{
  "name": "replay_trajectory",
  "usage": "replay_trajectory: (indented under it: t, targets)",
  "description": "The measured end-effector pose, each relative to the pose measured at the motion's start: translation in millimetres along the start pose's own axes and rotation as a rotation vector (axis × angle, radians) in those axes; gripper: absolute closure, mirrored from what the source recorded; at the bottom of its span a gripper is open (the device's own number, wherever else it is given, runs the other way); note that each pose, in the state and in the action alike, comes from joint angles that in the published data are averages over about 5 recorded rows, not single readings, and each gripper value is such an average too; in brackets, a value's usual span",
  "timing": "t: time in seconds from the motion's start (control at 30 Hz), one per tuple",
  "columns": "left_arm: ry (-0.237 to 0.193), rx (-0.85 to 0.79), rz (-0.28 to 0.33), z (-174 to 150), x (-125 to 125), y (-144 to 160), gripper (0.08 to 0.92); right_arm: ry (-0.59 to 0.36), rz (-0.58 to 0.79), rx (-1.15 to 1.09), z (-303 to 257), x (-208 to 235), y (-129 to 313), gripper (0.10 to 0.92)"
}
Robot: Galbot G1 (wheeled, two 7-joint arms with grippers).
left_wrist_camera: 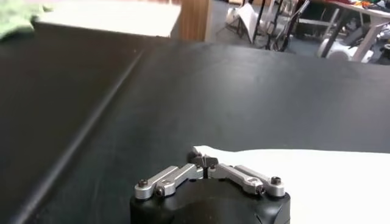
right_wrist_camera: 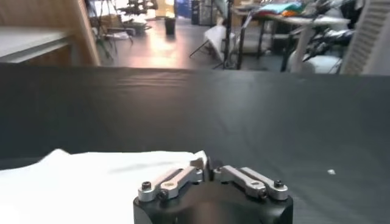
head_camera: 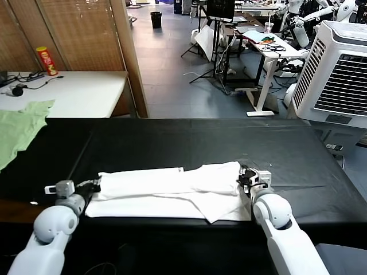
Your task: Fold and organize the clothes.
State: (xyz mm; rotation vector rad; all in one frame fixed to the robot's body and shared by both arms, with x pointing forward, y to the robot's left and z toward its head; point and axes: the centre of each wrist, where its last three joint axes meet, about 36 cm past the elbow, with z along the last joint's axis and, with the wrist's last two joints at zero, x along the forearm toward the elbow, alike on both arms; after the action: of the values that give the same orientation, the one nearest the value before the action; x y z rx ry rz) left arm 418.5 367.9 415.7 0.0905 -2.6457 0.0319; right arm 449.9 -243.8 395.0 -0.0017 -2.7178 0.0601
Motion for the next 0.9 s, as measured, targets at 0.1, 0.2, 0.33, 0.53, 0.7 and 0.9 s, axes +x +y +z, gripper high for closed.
replay_trajectory:
  t: [0.1, 0.2, 0.33, 0.53, 0.7, 0.9]
  targets:
    - [-0.014, -0.005, -0.004, -1, -4, -2, 0.861, -0.003, -0.034, -0.009, 0, 4, -3, 0.9]
    - [-0.031, -0.01, -0.006, -3, -6, -2, 0.774, -0.004, -0.053, -0.01, -1, 9, -9, 0.835]
    - [-0.045, -0.015, -0.01, -6, -3, 1, 0.561, -0.017, -0.073, 0.0, -6, 21, -17, 0.63]
    - [-0.067, 0.007, 0.001, -15, 7, 8, 0.258, -0.052, -0.1, 0.011, -15, 46, -22, 0.312]
    - [-0.074, 0.071, 0.021, -22, 18, 12, 0.203, -0.079, -0.12, 0.009, -23, 67, -20, 0.227]
    - [-0.067, 0.105, 0.032, -7, 35, 5, 0.201, -0.103, -0.139, 0.013, -30, 83, -20, 0.224]
